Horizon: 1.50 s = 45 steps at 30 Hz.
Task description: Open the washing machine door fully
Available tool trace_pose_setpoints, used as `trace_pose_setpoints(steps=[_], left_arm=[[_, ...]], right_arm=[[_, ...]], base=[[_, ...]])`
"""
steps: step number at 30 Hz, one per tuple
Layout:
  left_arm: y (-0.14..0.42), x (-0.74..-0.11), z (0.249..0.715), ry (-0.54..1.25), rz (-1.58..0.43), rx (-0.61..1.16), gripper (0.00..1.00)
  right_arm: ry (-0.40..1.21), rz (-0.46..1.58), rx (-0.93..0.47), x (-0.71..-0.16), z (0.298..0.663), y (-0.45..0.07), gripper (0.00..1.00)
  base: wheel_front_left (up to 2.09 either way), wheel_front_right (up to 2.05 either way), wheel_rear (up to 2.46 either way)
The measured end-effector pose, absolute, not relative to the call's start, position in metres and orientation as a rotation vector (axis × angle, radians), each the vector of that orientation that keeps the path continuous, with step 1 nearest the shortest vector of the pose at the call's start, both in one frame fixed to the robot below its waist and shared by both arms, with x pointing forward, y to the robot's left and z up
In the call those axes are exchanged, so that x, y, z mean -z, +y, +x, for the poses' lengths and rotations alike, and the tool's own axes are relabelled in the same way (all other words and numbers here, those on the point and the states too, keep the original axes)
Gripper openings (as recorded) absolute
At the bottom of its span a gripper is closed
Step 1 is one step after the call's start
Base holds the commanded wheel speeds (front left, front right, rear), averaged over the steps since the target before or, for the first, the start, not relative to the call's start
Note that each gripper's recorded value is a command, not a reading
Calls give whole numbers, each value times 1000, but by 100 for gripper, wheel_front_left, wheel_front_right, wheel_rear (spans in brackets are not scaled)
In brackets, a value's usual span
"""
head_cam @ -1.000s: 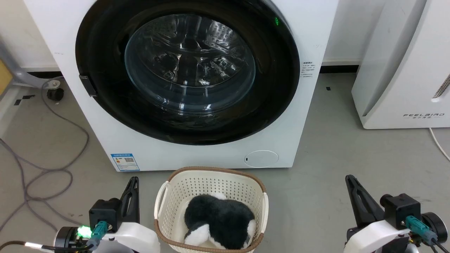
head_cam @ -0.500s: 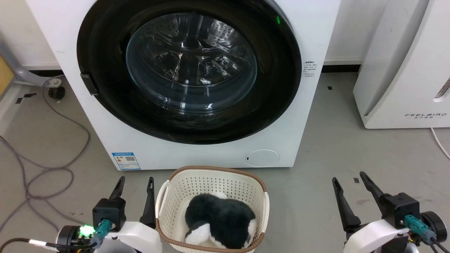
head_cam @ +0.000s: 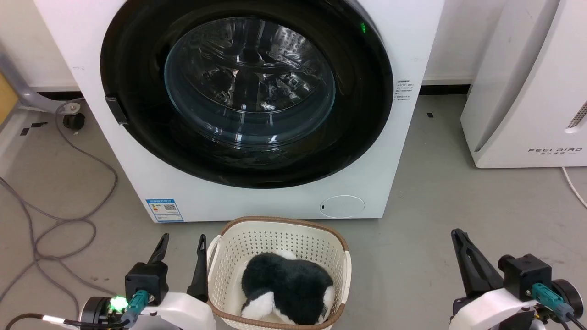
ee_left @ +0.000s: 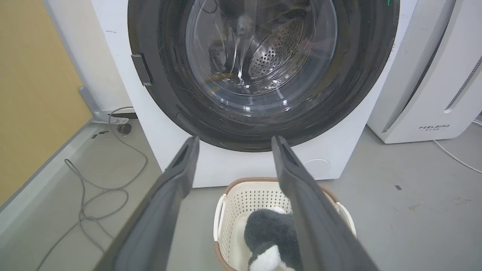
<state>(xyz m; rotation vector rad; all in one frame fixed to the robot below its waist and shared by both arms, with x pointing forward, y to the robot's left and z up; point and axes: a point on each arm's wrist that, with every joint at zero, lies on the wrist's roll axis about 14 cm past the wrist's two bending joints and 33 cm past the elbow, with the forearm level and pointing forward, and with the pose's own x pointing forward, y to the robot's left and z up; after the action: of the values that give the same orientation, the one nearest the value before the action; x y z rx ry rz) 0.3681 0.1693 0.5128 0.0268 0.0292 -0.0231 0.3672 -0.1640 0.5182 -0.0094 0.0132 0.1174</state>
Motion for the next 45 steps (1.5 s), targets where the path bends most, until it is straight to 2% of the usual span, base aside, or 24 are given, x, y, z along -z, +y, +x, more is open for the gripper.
trace_pose_setpoints(steps=[7,25,36,45], left_arm=[[166,-514,368,18,18,35,100],[161,-517,367,-14,-8,50,100],[162,-514,369,-17,-19,45,100],[163,-517,382,-39,-30,49,100]], right_arm=[[2,67,-109,-519,367,-166,0],[-43,514,-57,-521,368,-178,0],[-117,713,-3,-535,394,-196,0],[-164,818,1,-551,433,-211,0]], base=[[0,0,0],[0,0,0],[0,0,0],[0,0,0]])
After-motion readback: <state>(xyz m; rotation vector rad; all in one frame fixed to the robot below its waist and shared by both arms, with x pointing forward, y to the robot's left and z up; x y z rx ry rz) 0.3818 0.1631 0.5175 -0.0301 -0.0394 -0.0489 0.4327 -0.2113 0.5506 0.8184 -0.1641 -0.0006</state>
